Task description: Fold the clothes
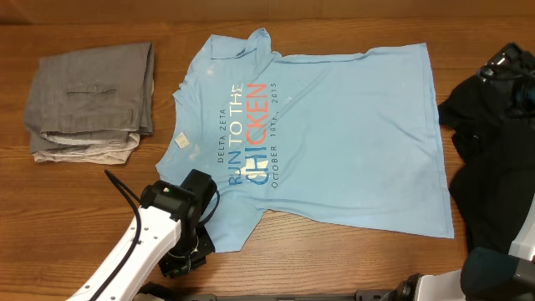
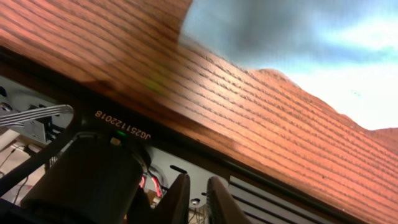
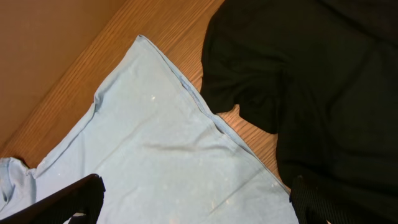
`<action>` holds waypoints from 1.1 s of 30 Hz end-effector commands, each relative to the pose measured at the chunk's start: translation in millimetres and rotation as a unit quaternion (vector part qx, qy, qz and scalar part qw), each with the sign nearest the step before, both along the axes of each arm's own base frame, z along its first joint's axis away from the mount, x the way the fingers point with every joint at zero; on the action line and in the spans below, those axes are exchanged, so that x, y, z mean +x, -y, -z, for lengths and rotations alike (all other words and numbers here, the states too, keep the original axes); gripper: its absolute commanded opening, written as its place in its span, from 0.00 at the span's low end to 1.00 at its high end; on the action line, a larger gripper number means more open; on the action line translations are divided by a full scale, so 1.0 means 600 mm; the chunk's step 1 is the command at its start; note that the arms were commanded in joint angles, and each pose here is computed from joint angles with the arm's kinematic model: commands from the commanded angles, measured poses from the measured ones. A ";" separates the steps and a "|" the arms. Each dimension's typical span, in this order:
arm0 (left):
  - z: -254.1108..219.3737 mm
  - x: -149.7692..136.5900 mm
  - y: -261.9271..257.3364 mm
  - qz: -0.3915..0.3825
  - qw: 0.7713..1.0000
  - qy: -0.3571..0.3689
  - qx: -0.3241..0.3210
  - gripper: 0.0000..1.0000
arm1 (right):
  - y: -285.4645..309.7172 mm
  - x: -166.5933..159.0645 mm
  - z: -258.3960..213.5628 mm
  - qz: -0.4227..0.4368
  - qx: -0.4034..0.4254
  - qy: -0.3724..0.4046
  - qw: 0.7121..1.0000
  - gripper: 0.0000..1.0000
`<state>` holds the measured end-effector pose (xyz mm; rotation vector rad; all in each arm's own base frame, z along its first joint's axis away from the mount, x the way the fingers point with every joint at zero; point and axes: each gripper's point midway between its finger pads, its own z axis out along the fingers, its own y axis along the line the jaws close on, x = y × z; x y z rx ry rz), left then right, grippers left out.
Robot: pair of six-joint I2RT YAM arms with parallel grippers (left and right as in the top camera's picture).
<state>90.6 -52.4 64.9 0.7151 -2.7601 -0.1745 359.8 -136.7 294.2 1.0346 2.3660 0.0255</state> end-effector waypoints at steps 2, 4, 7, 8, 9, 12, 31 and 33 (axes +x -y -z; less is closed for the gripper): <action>-0.008 0.001 0.018 0.016 0.999 0.000 -0.038 0.15 | -0.002 -0.001 -0.010 0.002 -0.002 0.009 1.000 1.00; -0.008 0.000 0.020 0.024 0.999 -0.001 -0.043 0.15 | -0.002 -0.001 -0.010 0.002 -0.002 0.009 1.000 1.00; -0.005 0.011 0.028 0.039 0.997 0.012 -0.060 0.16 | -0.002 -0.001 -0.010 0.002 -0.002 0.009 1.000 1.00; -0.004 0.018 0.039 0.048 0.995 0.021 -0.079 0.16 | -0.002 -0.001 -0.010 0.002 -0.002 0.009 1.000 1.00; -0.003 0.026 0.051 0.057 0.993 0.029 -0.101 0.17 | -0.002 -0.001 -0.010 0.002 -0.002 0.009 1.000 1.00; -0.007 0.060 0.112 0.107 0.971 0.077 -0.201 0.19 | -0.002 -0.001 -0.010 0.002 -0.002 0.009 1.000 1.00; 0.107 0.127 0.183 0.253 0.952 0.121 -0.124 0.04 | -0.002 -0.001 -0.010 0.002 -0.002 0.009 1.000 1.00; 0.103 0.135 0.185 0.245 0.952 0.126 -0.130 0.04 | -0.002 -0.001 -0.010 0.002 -0.002 0.009 1.000 1.00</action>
